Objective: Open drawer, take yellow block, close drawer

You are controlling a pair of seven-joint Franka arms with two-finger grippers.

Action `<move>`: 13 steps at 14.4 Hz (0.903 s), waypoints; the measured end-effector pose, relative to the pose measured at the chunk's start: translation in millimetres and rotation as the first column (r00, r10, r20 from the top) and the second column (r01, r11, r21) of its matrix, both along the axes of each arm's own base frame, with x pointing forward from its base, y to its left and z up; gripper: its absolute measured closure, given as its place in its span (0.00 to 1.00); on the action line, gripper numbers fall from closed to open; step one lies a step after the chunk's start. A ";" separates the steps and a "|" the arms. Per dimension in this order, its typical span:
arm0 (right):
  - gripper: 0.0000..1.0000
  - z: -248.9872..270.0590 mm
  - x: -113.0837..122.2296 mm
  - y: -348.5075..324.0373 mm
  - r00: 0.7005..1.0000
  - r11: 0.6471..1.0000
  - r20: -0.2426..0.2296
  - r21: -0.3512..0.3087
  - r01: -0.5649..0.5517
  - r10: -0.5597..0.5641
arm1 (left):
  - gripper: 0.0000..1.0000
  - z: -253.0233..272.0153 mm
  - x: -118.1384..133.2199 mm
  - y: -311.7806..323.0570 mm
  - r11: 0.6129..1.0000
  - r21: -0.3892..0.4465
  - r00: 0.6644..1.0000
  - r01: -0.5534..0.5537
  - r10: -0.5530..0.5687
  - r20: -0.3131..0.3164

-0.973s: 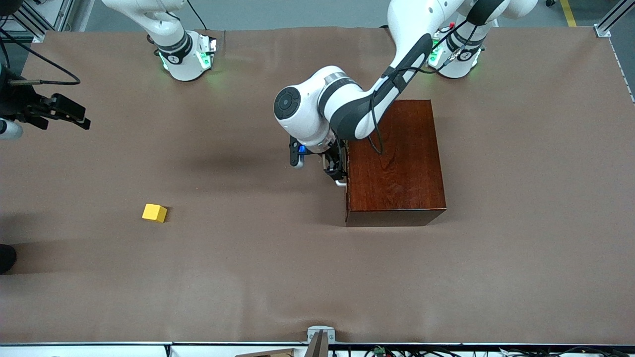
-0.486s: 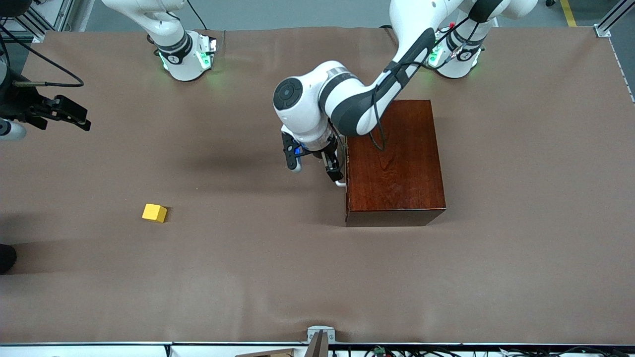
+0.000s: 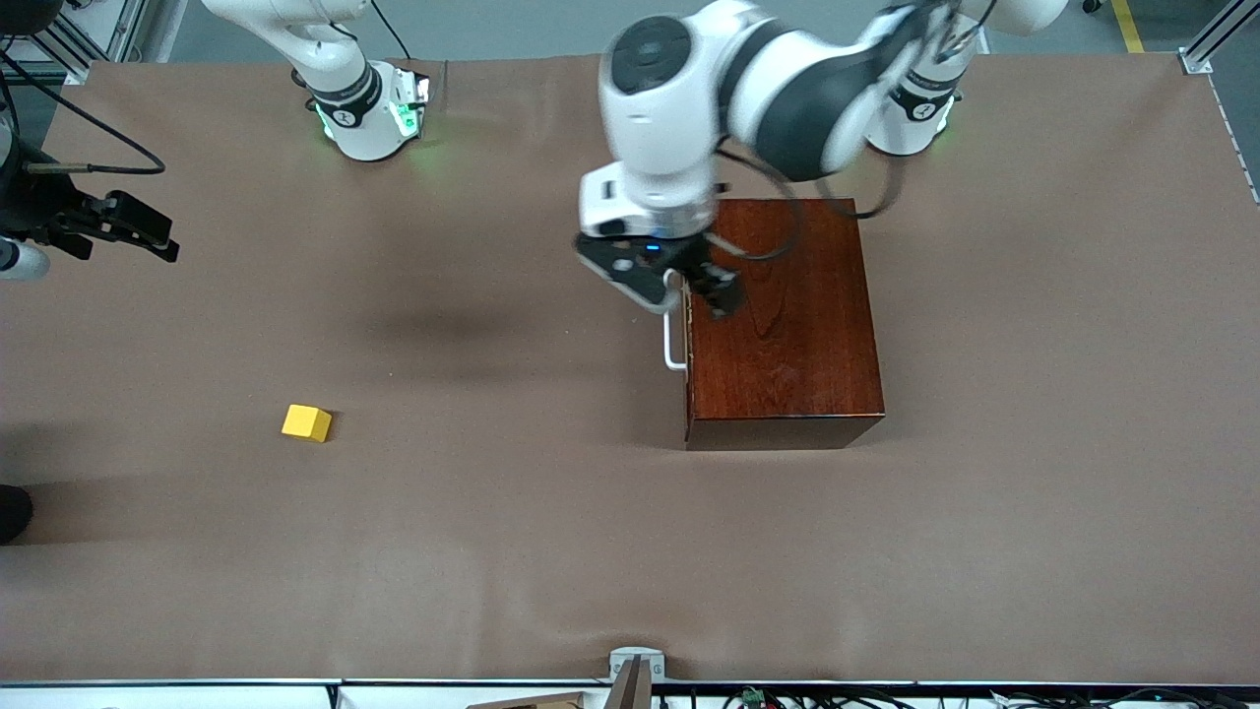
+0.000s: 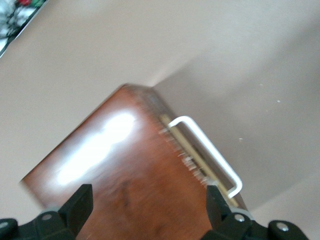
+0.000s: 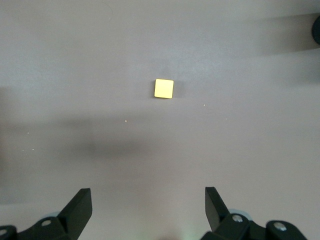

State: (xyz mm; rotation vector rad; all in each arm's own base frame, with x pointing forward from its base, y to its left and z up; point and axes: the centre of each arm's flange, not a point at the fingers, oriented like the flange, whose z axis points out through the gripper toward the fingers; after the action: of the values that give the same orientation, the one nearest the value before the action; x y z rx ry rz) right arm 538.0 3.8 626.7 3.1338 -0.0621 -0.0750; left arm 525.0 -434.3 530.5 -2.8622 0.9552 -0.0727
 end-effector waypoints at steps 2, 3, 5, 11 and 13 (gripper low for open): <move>0.00 -0.4 0.2 1.6 1.000 1.000 0.000 0.000 -0.003 0.003 | 0.00 38.3 31.6 82.6 0.991 -0.010 0.990 -0.136 0.136 -0.020; 0.00 -0.3 0.3 1.6 1.000 1.000 0.001 0.000 -0.003 0.003 | 0.00 51.9 41.4 117.0 0.982 -0.008 0.981 -0.191 0.190 -0.024; 0.00 0.0 0.7 1.9 1.000 1.000 0.004 0.000 -0.003 0.003 | 0.00 70.6 54.5 169.9 0.962 -0.011 0.962 -0.274 0.274 -0.021; 0.00 -0.4 0.1 8.4 1.000 1.000 -0.001 0.000 -0.015 0.015 | 0.00 83.9 62.2 276.9 0.880 0.022 0.873 -0.475 0.474 -0.112; 0.00 -0.5 -0.3 13.0 1.000 1.000 -0.002 0.000 -0.024 0.024 | 0.00 91.0 60.1 315.9 0.829 0.004 0.822 -0.559 0.555 -0.124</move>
State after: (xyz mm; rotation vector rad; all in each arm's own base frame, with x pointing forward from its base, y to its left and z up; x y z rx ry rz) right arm 537.7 16.8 626.2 3.1336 -0.0246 -0.0787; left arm 585.1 -118.4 621.4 -3.0739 0.0878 0.1443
